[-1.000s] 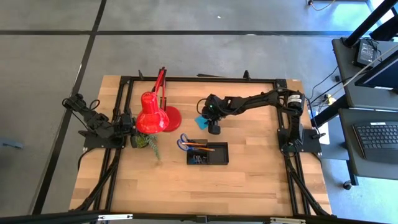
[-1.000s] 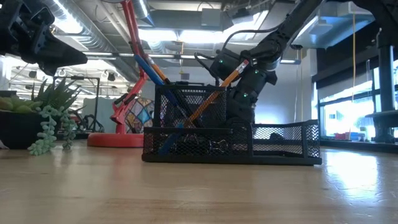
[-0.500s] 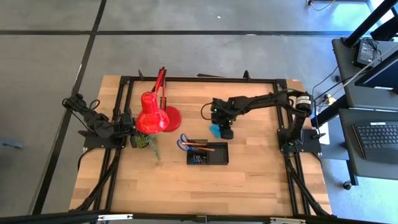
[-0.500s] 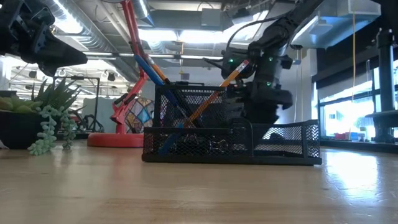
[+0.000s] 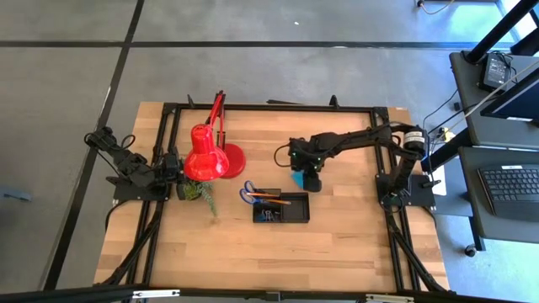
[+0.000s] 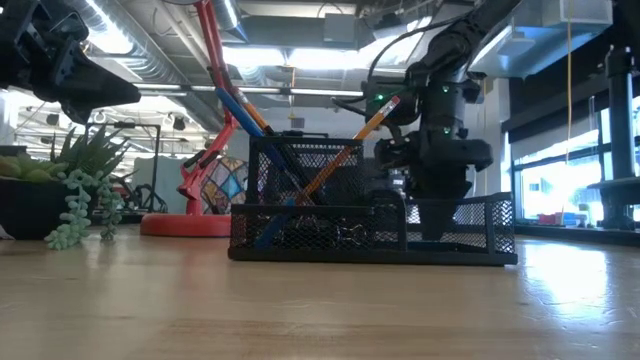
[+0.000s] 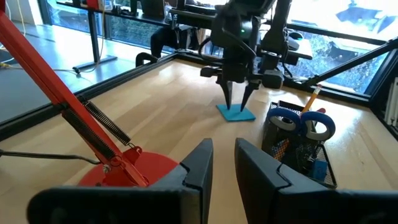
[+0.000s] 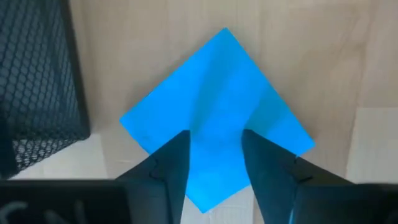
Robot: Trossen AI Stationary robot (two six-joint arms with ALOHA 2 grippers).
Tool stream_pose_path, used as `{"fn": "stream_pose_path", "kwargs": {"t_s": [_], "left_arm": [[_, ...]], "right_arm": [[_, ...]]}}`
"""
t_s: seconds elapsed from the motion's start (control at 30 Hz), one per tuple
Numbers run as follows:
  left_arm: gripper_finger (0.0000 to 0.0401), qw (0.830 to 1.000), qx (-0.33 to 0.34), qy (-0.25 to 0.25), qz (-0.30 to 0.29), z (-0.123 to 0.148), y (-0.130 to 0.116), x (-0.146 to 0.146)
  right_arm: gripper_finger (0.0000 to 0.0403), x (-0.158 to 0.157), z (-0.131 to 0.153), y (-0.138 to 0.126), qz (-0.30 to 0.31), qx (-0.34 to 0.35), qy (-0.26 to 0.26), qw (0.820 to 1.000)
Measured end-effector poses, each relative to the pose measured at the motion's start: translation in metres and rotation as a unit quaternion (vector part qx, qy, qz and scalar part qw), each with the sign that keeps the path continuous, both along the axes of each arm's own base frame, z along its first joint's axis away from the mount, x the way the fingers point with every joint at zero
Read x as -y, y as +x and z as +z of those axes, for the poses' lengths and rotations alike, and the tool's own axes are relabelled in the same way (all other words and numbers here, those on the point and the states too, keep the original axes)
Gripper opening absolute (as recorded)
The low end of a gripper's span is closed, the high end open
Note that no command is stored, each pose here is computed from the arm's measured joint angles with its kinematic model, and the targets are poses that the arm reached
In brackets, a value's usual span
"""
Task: Pick and place office supplies into organizer
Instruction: Move the sticky note to the bottom right of the table
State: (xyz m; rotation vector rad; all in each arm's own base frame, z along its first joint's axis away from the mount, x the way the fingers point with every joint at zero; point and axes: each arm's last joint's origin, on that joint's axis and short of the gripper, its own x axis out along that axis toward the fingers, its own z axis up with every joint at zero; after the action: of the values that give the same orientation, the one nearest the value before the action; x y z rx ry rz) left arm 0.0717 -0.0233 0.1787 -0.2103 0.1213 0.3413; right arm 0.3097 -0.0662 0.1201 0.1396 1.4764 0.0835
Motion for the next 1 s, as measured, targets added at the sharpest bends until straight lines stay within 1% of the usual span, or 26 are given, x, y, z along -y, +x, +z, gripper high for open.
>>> {"fn": "stream_pose_path", "kwargs": {"t_s": [0.07, 0.17, 0.23, 0.37, 0.57, 0.7, 0.83, 1.0], "left_arm": [[0.0061, 1.0, 0.0, 0.0, 0.0, 0.0, 0.0, 0.0], [0.0063, 1.0, -0.001, 0.0, -0.003, 0.0, 0.0, 0.0], [0.0063, 1.0, -0.002, -0.002, -0.011, 0.0, 0.0, 0.001], [0.0061, 1.0, -0.004, -0.005, -0.023, 0.0, 0.0, 0.001], [0.0063, 1.0, -0.004, -0.006, -0.026, 0.0, 0.0, 0.001], [0.0061, 1.0, -0.004, -0.008, -0.027, 0.0, 0.0, 0.002], [0.0061, 0.999, -0.007, -0.011, -0.04, -0.001, 0.001, 0.002], [0.0063, 0.999, -0.01, -0.013, -0.049, -0.001, 0.001, 0.003]], "right_arm": [[0.0153, -0.005, 0.0, 0.001, -0.006, -0.006, -0.011, 1.0], [0.0153, -0.015, 0.0, 0.003, -0.012, -0.014, -0.046, 0.999], [0.0153, -0.022, 0.0, 0.003, -0.012, -0.022, -0.058, 0.998], [0.0153, -0.034, 0.001, 0.0, -0.01, -0.039, -0.058, 0.998], [0.0153, -0.044, 0.001, -0.006, -0.024, -0.078, -0.046, 0.996], [0.0153, -0.053, 0.001, -0.009, -0.024, -0.097, -0.049, 0.994], [0.0153, -0.063, 0.001, -0.012, -0.025, -0.112, -0.05, 0.992], [0.0153, -0.081, 0.001, -0.015, -0.03, -0.127, -0.054, 0.99]]}}
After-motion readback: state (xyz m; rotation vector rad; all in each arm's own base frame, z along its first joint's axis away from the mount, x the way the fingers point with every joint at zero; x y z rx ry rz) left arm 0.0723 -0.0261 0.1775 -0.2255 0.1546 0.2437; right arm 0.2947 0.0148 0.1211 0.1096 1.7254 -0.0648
